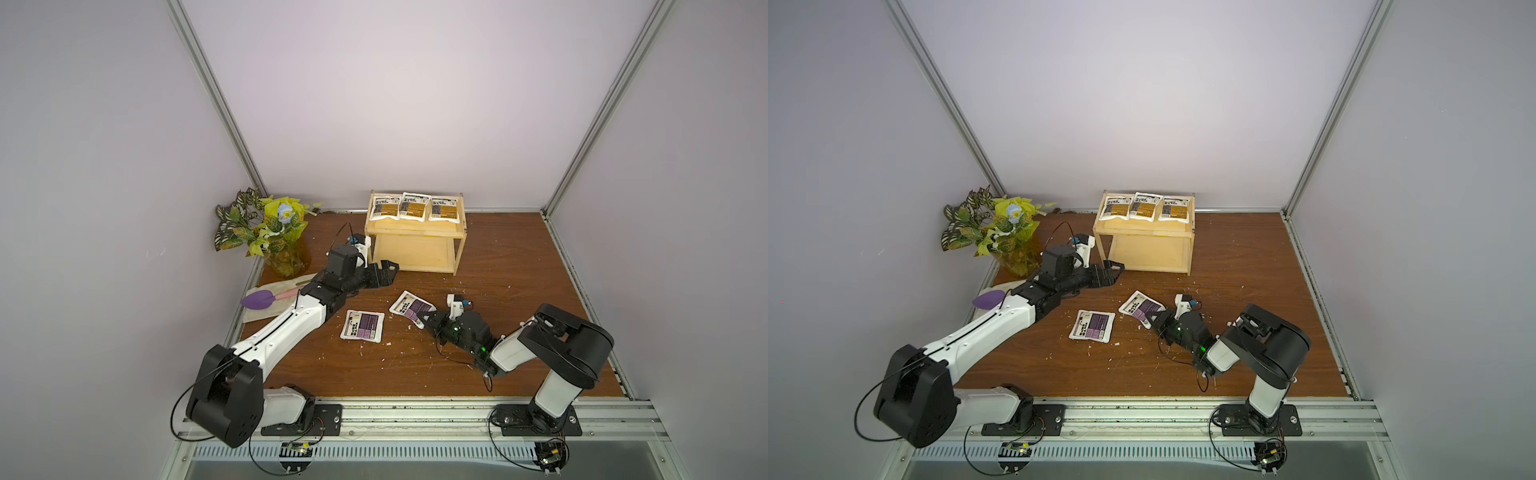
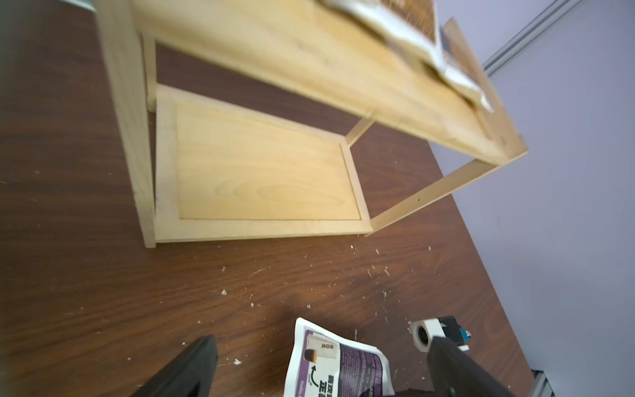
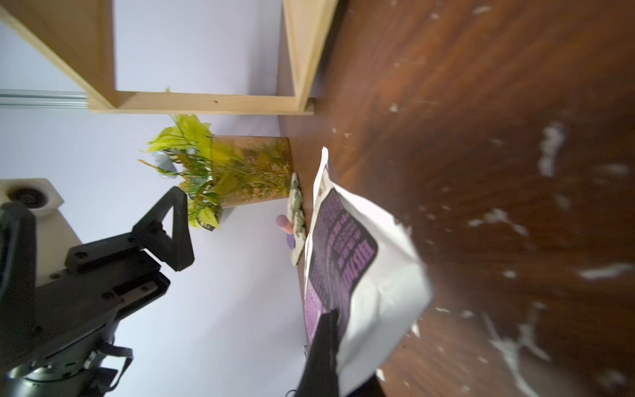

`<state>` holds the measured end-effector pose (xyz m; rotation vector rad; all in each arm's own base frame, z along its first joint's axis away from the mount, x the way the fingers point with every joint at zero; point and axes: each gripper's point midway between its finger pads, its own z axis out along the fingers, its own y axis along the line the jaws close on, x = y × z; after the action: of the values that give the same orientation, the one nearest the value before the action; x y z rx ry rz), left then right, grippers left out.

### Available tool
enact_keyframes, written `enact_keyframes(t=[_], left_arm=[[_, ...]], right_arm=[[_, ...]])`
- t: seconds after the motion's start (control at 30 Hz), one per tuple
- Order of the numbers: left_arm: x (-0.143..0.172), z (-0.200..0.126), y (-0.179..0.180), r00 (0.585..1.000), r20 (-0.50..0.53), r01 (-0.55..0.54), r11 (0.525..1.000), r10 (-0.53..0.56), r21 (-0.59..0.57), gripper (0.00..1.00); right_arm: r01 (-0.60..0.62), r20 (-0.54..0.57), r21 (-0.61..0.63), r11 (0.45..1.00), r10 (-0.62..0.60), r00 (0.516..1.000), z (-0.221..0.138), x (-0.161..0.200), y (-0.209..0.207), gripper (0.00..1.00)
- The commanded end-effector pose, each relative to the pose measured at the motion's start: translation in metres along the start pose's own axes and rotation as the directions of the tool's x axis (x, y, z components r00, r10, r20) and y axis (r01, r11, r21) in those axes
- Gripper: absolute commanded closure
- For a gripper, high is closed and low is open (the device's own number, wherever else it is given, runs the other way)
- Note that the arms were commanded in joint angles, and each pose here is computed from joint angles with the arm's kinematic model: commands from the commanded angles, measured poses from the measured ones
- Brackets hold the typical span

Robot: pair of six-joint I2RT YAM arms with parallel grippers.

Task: Place the bagged coffee beans on the shelf by color
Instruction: Pick up the bagged coffee beans at the center of the board, then place the bagged coffee beans on the shelf.

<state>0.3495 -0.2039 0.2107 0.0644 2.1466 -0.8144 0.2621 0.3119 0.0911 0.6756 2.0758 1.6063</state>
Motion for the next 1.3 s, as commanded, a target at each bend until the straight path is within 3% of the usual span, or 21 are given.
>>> enact_keyframes(t=[0.0,0.2,0.37,0.7,0.97,1.27], left_arm=[[-0.004,-0.018,0.012,0.998,0.030,0.049,0.996,-0.047,-0.077,0.00],[-0.027,-0.042,0.027,0.976,0.134,0.185,0.979,-0.172,-0.083,0.00],[-0.038,-0.048,0.046,0.958,0.143,0.261,0.963,-0.249,-0.067,0.00],[-0.046,-0.043,0.054,0.962,0.127,0.248,0.968,-0.241,-0.047,0.00],[-0.043,-0.040,0.054,0.968,0.109,0.231,0.972,-0.226,-0.040,0.00],[-0.034,-0.036,0.057,0.968,0.085,0.240,0.970,-0.236,-0.039,0.00]], right_arm=[[0.019,0.105,-0.074,0.997,-0.011,0.994,0.013,-0.014,0.039,0.99],[0.007,0.254,-0.142,0.990,0.030,0.967,0.038,-0.035,0.073,0.99],[-0.021,0.343,-0.114,0.993,0.059,0.938,0.072,-0.051,0.081,0.99],[-0.085,0.487,-0.074,0.994,0.110,0.866,0.137,-0.089,0.075,0.97],[-0.162,0.584,-0.034,0.986,0.152,0.797,0.164,-0.124,0.055,0.97],[-0.238,0.628,-0.038,0.970,0.209,0.750,0.188,-0.134,0.041,0.92]])
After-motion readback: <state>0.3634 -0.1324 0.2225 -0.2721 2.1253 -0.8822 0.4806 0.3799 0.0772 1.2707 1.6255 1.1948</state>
